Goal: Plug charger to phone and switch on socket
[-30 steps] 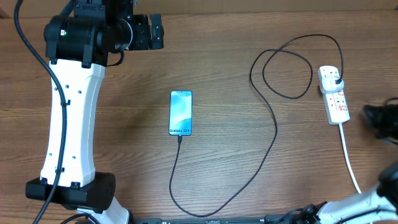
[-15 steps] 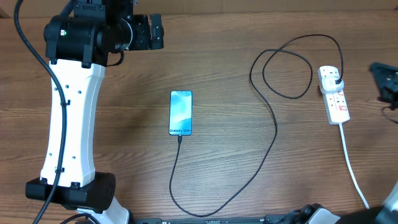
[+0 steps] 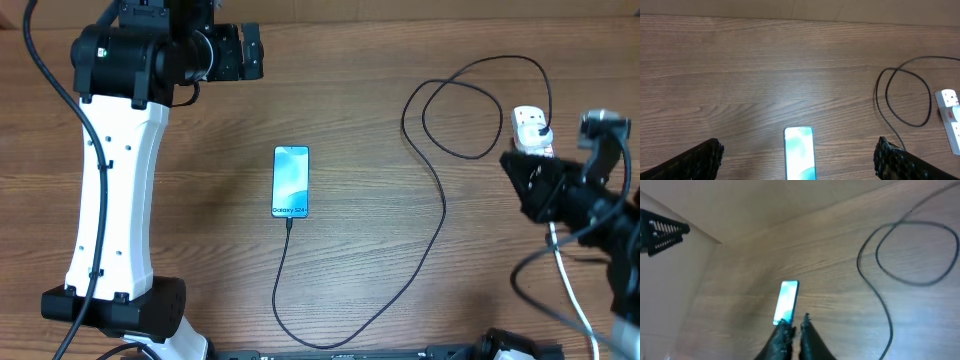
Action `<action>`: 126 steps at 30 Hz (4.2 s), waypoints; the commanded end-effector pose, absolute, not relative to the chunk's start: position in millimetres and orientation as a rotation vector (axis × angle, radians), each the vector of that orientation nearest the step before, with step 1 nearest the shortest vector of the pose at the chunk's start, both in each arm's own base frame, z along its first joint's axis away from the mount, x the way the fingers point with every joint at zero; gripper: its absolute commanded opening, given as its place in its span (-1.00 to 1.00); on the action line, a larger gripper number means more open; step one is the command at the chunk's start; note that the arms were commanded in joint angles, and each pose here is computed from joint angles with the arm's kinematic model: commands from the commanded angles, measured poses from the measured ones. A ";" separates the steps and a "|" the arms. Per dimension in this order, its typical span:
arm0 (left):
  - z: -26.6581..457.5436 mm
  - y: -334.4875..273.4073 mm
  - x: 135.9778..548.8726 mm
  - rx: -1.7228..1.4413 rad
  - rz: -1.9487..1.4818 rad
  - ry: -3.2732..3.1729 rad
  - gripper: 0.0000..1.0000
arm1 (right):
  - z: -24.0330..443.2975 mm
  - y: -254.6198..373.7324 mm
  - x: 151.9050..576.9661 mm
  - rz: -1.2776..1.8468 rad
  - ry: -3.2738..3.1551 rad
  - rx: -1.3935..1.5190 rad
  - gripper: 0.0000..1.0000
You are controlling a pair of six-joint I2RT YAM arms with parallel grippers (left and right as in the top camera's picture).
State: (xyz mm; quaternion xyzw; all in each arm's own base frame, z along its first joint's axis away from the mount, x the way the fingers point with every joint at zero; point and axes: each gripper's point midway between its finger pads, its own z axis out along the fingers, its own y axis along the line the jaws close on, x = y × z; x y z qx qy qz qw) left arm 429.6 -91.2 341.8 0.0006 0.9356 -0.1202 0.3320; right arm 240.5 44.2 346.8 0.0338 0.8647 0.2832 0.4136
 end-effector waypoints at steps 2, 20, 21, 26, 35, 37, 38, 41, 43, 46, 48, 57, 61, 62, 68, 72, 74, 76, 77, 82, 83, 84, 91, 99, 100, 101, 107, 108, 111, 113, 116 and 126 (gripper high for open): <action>340.1 -90.8 432.3 0.008 -0.314 2.446 0.99 | 347.9 48.8 216.1 0.678 2.196 0.082 0.21; 340.1 -90.8 432.3 0.008 -0.314 2.446 0.99 | 331.7 45.0 206.4 0.640 2.276 0.108 1.00; 340.1 -90.8 432.3 0.008 -0.314 2.446 0.99 | 332.3 44.6 207.4 0.636 2.271 0.105 1.00; 340.1 -90.8 432.3 0.008 -0.314 2.446 0.99 | 334.5 50.1 209.4 0.608 2.231 0.035 1.00; 340.1 -90.8 432.3 0.008 -0.314 2.446 0.99 | 349.6 59.3 226.3 0.329 1.852 -0.182 1.00; 340.1 -90.8 432.3 0.008 -0.314 2.446 0.99 | 342.0 59.5 228.2 0.309 1.772 -0.186 1.00; 340.1 -90.8 432.3 0.008 -0.314 2.446 0.99 | 338.5 60.0 228.3 0.308 1.748 -0.189 1.00; 340.1 -90.8 432.3 0.008 -0.314 2.446 0.99 | 326.1 62.0 227.7 0.310 1.669 -0.200 1.00; 340.1 -90.8 432.3 0.008 -0.314 2.446 0.99 | 318.0 62.0 227.7 0.307 1.614 -0.202 1.00; 340.1 -90.8 432.3 0.008 -0.314 2.446 0.99 | 303.9 62.0 227.4 0.304 1.549 -0.205 1.00; 340.1 -90.8 432.3 0.008 -0.314 2.446 0.99 | 287.0 62.0 227.2 0.303 1.528 -0.205 1.00; 340.1 -90.8 432.3 0.008 -0.314 2.446 0.99 | 243.1 62.1 228.2 0.299 1.464 -0.208 1.00; 340.1 -90.8 432.3 0.008 -0.314 2.446 0.99 | 229.6 62.1 229.5 0.298 1.450 -0.207 1.00; 340.1 -90.8 432.3 0.008 -0.314 2.446 0.99 | 221.8 62.1 230.4 0.298 1.458 -0.207 1.00; 340.1 -90.8 432.3 0.008 -0.314 2.446 0.99 | 189.1 64.9 235.5 0.312 1.522 -0.215 1.00; 340.1 -90.8 432.3 0.008 -0.314 2.446 0.99 | 175.7 72.5 233.7 0.374 1.565 -0.227 1.00; 340.1 -90.8 432.3 0.008 -0.314 2.446 0.99 | 175.9 72.7 233.6 0.380 1.566 -0.223 1.00; 340.1 -90.8 432.3 0.008 -0.314 2.446 0.99 | 175.8 72.4 233.7 0.379 1.566 -0.222 1.00; 340.1 -90.8 432.3 0.008 -0.314 2.446 0.99 | 175.9 72.3 233.7 0.378 1.566 -0.222 1.00; 340.1 -90.8 432.3 0.008 -0.314 2.446 0.99 | 175.9 72.4 233.7 0.377 1.566 -0.224 1.00; 340.1 -90.8 432.3 0.008 -0.314 2.446 0.99 | 175.7 72.4 233.7 0.377 1.566 -0.224 1.00; 340.1 -90.8 432.3 0.008 -0.314 2.446 0.99 | 175.9 72.4 233.7 0.377 1.566 -0.224 1.00; 340.1 -90.8 432.3 0.008 -0.314 2.446 0.99 | 175.9 72.4 233.7 0.378 1.566 -0.223 1.00; 340.1 -91.2 432.2 0.009 -0.315 2.446 0.99 | 175.7 72.4 233.7 0.377 1.566 -0.224 1.00; 341.2 -91.0 431.6 0.009 -0.314 2.443 0.99 | 176.0 72.5 233.7 0.378 1.565 -0.224 1.00; 343.3 -90.9 430.4 0.010 -0.315 2.438 0.99 | 175.7 72.5 233.7 0.378 1.566 -0.224 1.00; 347.3 -84.5 390.6 0.009 -0.314 2.444 0.99 | 175.9 72.4 233.7 0.377 1.566 -0.224 1.00; 342.4 -81.7 373.2 0.008 -0.313 2.460 0.99 | 175.9 72.4 233.7 0.377 1.566 -0.224 1.00; 330.4 -75.4 333.8 0.005 -0.310 2.487 0.99 | 175.9 72.4 233.7 0.377 1.566 -0.224 1.00; 320.3 -70.1 303.8 0.002 -0.307 2.499 0.99 | 175.9 72.4 233.7 0.377 1.566 -0.224 1.00; 302.5 -61.0 263.1 -0.005 -0.289 2.508 0.99 | 175.9 72.4 233.7 0.377 1.566 -0.224 1.00; 289.7 -29.6 253.0 -0.065 -0.216 2.054 0.99 | 175.9 72.4 233.7 0.377 1.566 -0.224 1.00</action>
